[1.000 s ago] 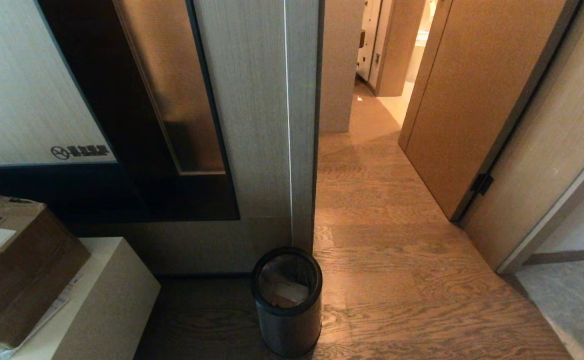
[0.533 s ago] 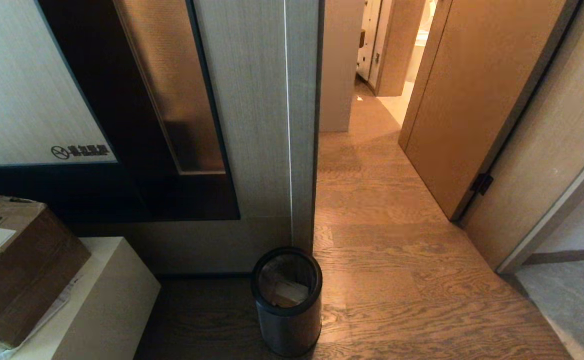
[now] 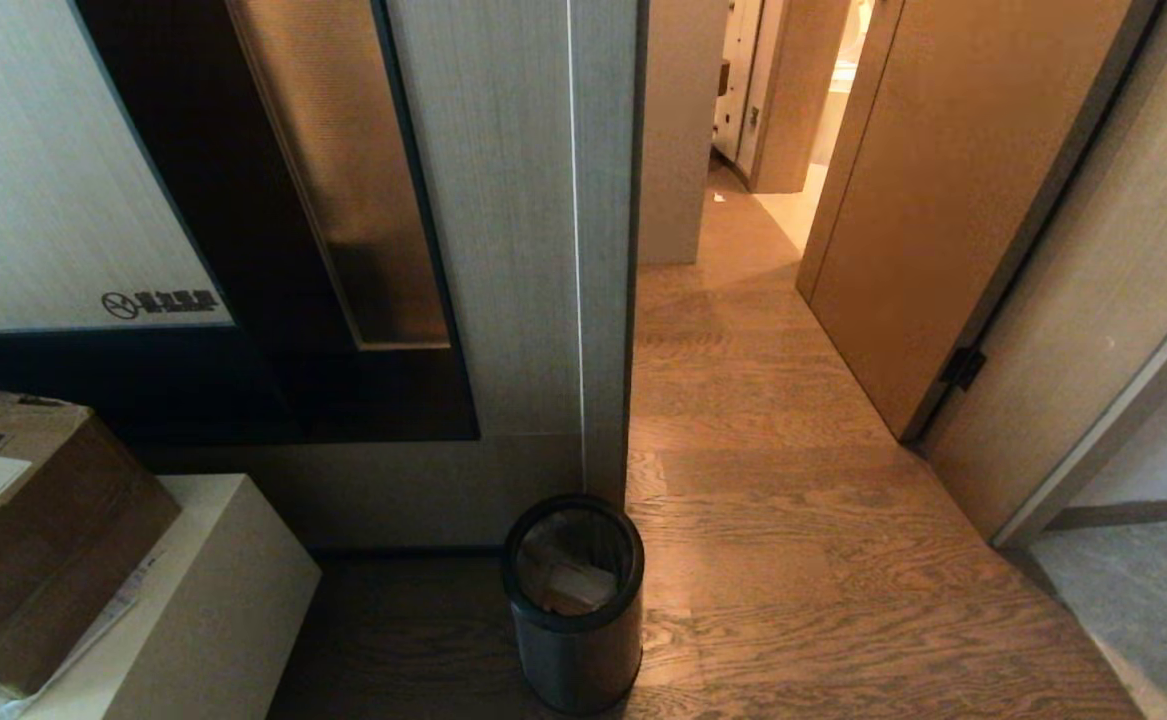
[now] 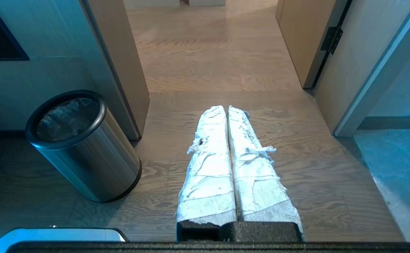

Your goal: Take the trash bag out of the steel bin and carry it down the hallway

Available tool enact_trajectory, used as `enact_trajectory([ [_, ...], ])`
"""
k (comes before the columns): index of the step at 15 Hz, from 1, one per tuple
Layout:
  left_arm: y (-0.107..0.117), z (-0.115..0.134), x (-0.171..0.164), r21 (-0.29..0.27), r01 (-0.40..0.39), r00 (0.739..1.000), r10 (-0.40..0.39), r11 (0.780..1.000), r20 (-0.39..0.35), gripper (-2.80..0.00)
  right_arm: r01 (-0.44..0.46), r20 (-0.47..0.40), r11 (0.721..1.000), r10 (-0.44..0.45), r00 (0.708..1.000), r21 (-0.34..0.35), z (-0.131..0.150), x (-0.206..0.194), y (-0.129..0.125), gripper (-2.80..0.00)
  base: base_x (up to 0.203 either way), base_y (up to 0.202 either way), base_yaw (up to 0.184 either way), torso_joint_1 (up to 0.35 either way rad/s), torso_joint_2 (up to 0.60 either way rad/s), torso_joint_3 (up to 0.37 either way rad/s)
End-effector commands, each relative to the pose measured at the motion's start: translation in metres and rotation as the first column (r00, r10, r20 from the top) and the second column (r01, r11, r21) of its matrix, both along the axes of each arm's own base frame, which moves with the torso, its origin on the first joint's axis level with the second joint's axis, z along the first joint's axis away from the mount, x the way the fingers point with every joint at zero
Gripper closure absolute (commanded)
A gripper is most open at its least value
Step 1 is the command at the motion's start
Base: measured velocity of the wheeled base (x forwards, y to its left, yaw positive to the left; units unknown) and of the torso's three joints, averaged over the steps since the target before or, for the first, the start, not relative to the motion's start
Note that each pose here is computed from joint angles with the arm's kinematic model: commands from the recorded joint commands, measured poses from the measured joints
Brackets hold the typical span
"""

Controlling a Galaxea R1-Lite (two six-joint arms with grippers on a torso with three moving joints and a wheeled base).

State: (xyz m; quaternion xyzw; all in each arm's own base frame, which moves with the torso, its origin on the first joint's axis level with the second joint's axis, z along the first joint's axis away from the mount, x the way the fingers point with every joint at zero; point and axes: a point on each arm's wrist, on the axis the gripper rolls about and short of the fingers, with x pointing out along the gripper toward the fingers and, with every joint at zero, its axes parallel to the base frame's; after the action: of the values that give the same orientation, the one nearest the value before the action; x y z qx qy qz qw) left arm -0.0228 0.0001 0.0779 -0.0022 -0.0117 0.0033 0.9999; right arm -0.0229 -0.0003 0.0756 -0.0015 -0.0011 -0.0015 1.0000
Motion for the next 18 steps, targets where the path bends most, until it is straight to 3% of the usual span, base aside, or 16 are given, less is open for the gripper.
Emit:
enact_trajectory([
  [1, 0.0000, -0.0033, 0.0009, -0.001, -0.001, 1.000, 0.001, 1.000, -0.011, 0.00, -0.001, -0.001, 1.000, 0.001, 1.000, 0.000, 0.0000, 0.0001, 0.0000, 0.00, 0.000, 0.000, 0.000, 0.000, 0.00, 0.000],
  [18, 0.0000, -0.0033, 0.0009, 0.000, -0.001, 1.000, 0.001, 1.000, -0.011, 0.00, -0.001, -0.001, 1.000, 0.001, 1.000, 0.000, 0.0000, 0.0001, 0.0000, 0.00, 0.000, 0.000, 0.000, 0.000, 0.00, 0.000],
])
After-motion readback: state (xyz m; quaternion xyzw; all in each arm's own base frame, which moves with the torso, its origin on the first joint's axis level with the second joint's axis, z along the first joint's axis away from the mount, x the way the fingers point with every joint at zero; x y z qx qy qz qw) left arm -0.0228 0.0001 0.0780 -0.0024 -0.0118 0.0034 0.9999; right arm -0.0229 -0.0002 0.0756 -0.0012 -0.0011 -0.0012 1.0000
